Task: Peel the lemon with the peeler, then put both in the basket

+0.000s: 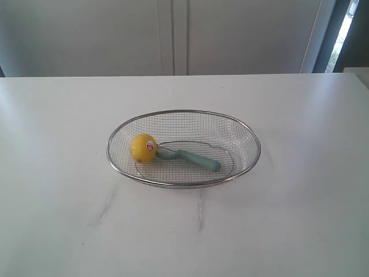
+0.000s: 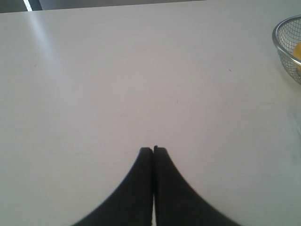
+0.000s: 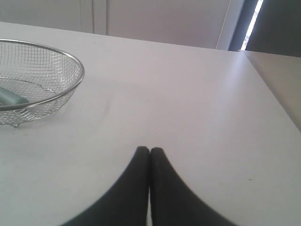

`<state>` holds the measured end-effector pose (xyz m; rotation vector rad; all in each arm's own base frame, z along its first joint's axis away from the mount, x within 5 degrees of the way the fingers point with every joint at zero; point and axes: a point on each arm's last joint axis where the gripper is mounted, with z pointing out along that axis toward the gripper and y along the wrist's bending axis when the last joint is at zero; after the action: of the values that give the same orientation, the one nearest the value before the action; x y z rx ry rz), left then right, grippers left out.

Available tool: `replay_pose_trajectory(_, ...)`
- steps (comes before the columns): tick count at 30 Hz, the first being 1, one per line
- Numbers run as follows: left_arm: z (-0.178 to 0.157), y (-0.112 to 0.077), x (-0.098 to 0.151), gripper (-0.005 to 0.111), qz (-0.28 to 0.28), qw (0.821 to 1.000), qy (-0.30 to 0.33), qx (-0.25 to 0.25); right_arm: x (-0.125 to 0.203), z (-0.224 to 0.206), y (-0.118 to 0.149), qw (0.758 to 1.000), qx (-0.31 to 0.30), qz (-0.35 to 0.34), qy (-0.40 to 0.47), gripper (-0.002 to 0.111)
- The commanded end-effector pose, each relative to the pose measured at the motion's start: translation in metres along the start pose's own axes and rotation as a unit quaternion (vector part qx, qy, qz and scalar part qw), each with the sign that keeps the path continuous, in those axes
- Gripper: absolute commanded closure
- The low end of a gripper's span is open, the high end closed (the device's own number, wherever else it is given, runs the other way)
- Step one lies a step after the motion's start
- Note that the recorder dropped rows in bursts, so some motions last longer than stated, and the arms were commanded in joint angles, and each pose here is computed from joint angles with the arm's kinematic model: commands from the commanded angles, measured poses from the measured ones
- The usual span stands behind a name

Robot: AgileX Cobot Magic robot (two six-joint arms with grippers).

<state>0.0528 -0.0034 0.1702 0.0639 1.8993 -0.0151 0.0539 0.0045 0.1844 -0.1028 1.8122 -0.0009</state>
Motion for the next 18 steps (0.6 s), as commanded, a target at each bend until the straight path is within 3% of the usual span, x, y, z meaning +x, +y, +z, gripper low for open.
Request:
replay_pose_trajectory(1,0.0001,-0.0002,0.0011,0.106,-0.004,1.0,0.0,0.001,0.0005,0.0,0.0005,0.999,-0.004,0.049,-0.004,0.108)
replay_pose_trajectory(18,0.0001,-0.0002,0.0011,0.106,-0.004,1.0,0.0,0.001,0.0012,0.0,0.0006,0.998,-0.004,0.056,0.0,0.108)
